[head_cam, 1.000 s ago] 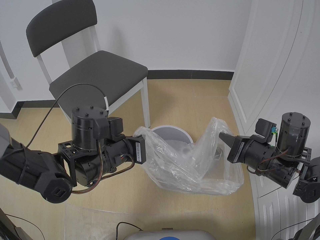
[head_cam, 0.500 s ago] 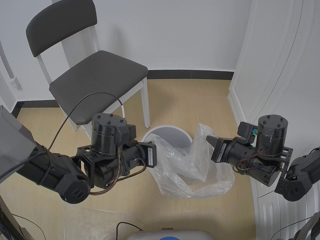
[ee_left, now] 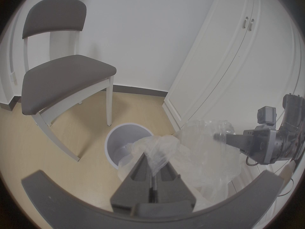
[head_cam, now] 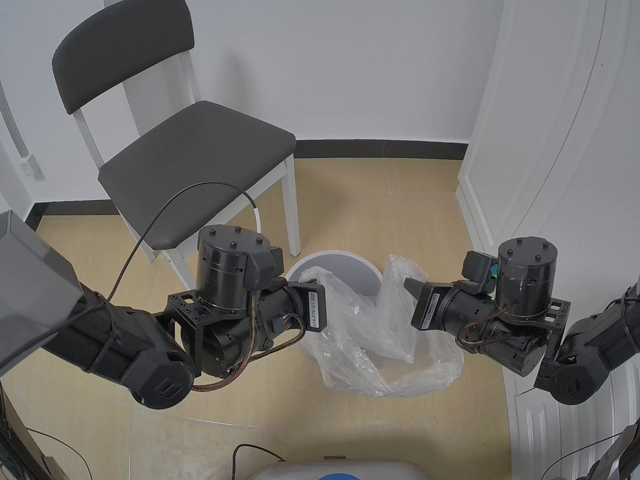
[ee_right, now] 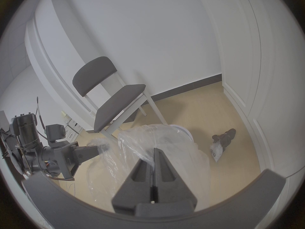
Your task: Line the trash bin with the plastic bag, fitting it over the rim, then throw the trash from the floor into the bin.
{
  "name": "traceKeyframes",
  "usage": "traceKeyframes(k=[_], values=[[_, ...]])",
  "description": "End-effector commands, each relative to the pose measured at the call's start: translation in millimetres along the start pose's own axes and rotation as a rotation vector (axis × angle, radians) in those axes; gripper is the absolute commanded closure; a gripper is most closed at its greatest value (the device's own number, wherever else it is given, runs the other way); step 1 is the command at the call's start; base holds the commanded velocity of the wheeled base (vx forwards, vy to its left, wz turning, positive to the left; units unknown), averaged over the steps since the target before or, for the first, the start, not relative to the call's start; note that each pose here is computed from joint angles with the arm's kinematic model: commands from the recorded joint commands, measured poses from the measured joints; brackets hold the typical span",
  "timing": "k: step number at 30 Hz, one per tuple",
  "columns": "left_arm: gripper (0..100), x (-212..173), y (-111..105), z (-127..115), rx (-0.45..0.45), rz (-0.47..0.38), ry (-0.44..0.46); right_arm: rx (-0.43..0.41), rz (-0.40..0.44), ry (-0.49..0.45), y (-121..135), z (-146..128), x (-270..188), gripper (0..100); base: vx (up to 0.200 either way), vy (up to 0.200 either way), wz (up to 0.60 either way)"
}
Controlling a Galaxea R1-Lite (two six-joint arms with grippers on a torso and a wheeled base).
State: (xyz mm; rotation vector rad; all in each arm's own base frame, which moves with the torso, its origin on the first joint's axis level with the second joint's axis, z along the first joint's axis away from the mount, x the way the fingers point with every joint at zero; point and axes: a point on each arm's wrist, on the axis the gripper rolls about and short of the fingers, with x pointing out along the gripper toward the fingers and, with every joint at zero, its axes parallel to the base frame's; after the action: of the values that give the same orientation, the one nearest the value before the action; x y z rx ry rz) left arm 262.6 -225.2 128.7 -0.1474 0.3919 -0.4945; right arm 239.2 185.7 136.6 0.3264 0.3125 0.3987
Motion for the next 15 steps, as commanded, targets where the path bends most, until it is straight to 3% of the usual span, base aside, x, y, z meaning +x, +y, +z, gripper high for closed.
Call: traceKeyframes(k=[1, 5, 15], values=[[100, 3.0, -0.7, 0.8, -0.005, 0.002, -0.004, -0.002, -0.014, 0.019, -2.8, -5.6, 7.7, 100, 0.000, 0.000, 0.00], [100, 3.8, 0.1, 1.4, -0.008, 0.004, -0.006, -0.002, -0.041, 0.037, -8.8, -11.9, 18.0, 100, 0.000, 0.000, 0.00], [100, 10.2, 0.9, 4.9, -0.055, 0.007, -0.020, 0.025, -0.058, -0.025, -19.6, -4.5, 27.0, 100, 0.000, 0.000, 0.00]])
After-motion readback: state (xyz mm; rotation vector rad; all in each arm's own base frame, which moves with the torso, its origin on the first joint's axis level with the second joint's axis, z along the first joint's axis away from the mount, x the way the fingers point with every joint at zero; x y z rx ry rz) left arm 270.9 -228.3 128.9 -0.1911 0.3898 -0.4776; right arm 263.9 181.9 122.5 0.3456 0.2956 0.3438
